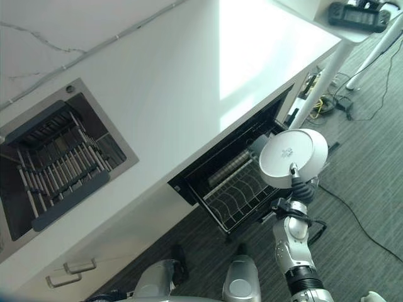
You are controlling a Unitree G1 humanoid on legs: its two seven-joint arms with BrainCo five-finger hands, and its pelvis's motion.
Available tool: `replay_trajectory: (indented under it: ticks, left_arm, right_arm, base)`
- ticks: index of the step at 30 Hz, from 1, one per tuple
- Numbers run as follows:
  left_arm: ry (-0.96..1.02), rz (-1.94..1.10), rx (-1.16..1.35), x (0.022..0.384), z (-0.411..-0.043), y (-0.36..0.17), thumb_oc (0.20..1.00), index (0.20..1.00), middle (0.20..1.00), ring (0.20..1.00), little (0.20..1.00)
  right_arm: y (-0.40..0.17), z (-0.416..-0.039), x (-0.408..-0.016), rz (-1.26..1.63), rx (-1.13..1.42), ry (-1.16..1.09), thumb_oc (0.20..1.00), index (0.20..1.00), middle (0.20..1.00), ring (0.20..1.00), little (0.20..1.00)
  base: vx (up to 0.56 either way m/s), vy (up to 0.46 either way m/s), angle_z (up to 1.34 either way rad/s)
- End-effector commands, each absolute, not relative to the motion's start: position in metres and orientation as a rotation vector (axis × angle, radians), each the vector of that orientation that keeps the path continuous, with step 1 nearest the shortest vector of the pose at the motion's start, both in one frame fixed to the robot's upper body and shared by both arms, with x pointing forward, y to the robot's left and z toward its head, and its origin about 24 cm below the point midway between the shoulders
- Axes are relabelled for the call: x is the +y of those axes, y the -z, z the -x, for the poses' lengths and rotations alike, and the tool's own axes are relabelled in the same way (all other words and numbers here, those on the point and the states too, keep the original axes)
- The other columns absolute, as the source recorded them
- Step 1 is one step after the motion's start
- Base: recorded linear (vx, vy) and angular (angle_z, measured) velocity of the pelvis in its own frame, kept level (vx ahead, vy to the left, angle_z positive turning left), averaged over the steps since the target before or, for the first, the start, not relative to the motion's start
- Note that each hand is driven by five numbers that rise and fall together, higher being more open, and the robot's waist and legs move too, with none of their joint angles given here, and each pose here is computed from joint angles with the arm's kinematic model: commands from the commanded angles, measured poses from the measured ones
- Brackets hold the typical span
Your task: Place the dishes in the dishwasher.
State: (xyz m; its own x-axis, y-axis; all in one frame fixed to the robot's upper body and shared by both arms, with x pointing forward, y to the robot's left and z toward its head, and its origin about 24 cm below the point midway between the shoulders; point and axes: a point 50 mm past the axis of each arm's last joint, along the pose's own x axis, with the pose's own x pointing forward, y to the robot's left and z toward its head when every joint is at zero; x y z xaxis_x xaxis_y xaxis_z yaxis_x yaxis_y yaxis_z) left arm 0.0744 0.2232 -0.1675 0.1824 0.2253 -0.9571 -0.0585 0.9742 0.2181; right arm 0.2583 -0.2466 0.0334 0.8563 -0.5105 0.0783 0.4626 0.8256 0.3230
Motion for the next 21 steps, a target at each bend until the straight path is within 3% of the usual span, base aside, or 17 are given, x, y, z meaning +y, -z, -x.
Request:
replay_trajectory:
  ticks: [1,13,16,21]
  left_arm:
    - [-0.156,-0.070,1.350,0.208,-0.078,0.170,1.000,1.000,1.000,1.000,1.000]
    - [-0.149,-0.081,1.313,0.212,-0.102,0.164,1.000,1.000,1.000,1.000,1.000]
    - [-0.141,-0.115,1.302,0.219,-0.109,0.161,1.000,1.000,1.000,1.000,1.000]
    - [-0.142,-0.159,1.282,0.237,-0.126,0.152,1.000,1.000,1.000,1.000,1.000]
  right_arm:
    - [-0.067,-0.273,-0.237,-0.329,-0.311,0.425,0.200,0.200,0.200,0.200,0.200]
    - [-0.023,-0.293,-0.202,-0.247,0.047,0.282,0.200,0.200,0.200,0.200,0.200]
    - [-0.037,-0.310,-0.221,-0.087,0.062,0.334,0.200,0.200,0.200,0.200,0.200]
    - [-0.075,-0.336,-0.268,0.418,0.134,0.461,0.200,0.200,0.200,0.200,0.200]
  base:
    - [-0.02,0.087,0.08]
    - [-0.04,0.010,0.08]
    - [-0.04,-0.066,0.14]
    - [-0.05,-0.031,0.23]
